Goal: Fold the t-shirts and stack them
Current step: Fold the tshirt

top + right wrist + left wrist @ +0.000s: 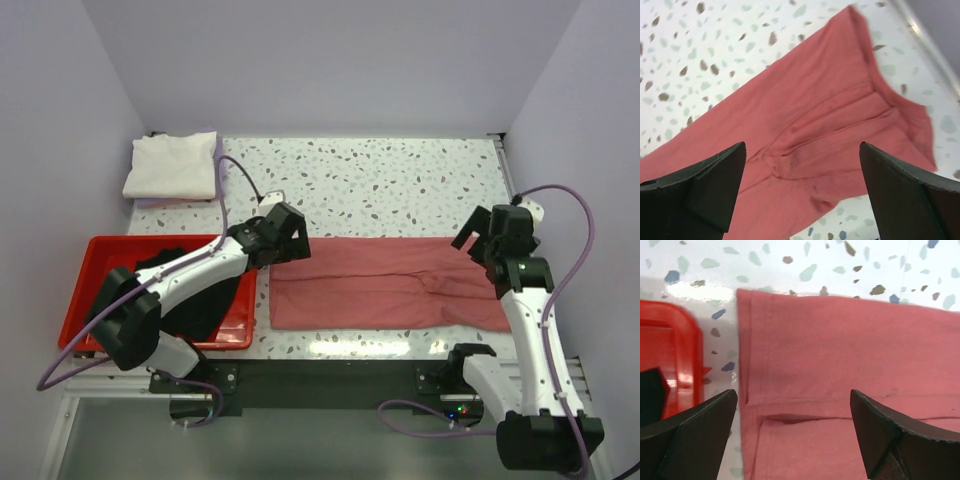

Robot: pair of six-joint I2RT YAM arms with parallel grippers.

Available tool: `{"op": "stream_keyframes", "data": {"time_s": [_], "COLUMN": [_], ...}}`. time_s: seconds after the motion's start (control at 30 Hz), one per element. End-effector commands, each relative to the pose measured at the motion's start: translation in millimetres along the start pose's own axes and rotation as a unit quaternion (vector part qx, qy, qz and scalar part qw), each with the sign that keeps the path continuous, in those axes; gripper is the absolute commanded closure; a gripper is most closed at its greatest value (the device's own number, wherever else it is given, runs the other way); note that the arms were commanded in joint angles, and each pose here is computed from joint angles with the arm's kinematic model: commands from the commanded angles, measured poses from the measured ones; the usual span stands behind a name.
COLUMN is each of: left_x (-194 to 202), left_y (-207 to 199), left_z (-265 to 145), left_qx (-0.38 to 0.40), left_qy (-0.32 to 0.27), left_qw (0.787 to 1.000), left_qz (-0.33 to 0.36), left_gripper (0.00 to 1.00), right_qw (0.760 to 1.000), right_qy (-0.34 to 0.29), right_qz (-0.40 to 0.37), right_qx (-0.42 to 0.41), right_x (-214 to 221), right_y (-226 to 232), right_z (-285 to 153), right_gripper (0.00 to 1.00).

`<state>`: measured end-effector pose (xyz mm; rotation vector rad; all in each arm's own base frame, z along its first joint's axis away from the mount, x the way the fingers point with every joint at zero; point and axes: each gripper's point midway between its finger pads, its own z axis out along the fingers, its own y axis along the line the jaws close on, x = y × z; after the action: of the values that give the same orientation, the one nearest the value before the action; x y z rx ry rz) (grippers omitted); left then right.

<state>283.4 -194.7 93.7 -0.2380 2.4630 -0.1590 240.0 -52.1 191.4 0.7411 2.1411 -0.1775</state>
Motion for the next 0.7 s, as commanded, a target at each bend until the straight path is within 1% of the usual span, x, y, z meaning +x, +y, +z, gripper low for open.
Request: {"op": "stream_keyframes", "data": {"time_s": [0.0, 0.03, 0.07, 0.1, 0.13, 0.23, 0.33, 0.4, 0.53, 0.57, 0.67], "left_x": [-15, -15, -10, -6, 3, 25, 34, 39, 47, 47, 51], "left_y": [-35, -43, -47, -51, -56, -54, -51, -49, -43, -42, -38], "left_z": [2, 3, 7, 9, 16, 32, 41, 45, 51, 52, 56], "left_qx": [0.038, 0.052, 0.058, 0.068, 0.077, 0.076, 0.071, 0.066, 0.056, 0.054, 0.043], "left_qy": [-0.016, -0.012, -0.005, 0.002, 0.018, 0.047, 0.057, 0.062, 0.070, 0.070, 0.074], "left_qw": [0.999, 0.998, 0.998, 0.997, 0.996, 0.995, 0.995, 0.995, 0.995, 0.995, 0.995], "left_qz": [0.017, 0.021, 0.026, 0.033, 0.037, 0.044, 0.044, 0.045, 0.049, 0.049, 0.051], "left_gripper": [0.00, 0.00, 0.00, 0.00, 0.00, 0.00, 0.00, 0.00, 0.00, 0.00, 0.00], "right_qw": [0.990, 0.985, 0.980, 0.974, 0.959, 0.942, 0.940, 0.933, 0.924, 0.925, 0.920], "right_qy": [0.071, 0.107, 0.117, 0.142, 0.189, 0.241, 0.257, 0.280, 0.307, 0.311, 0.341], "right_qz": [-0.016, -0.028, -0.032, -0.041, -0.048, -0.058, -0.068, -0.069, -0.073, -0.074, -0.069], "right_qx": [-0.120, -0.133, -0.155, -0.172, -0.206, -0.226, -0.215, -0.214, -0.216, -0.204, -0.181], "right_x": [28, 42, 45, 56, 73, 98, 111, 123, 142, 146, 169], "right_y": [49, 57, 67, 74, 87, 97, 94, 94, 90, 84, 68], "right_z": [16, 26, 31, 36, 39, 54, 66, 71, 66, 67, 60], "right_gripper": [0.01, 0.01, 0.01, 0.01, 0.01, 0.01, 0.01, 0.01, 0.01, 0.01, 0.01]}}
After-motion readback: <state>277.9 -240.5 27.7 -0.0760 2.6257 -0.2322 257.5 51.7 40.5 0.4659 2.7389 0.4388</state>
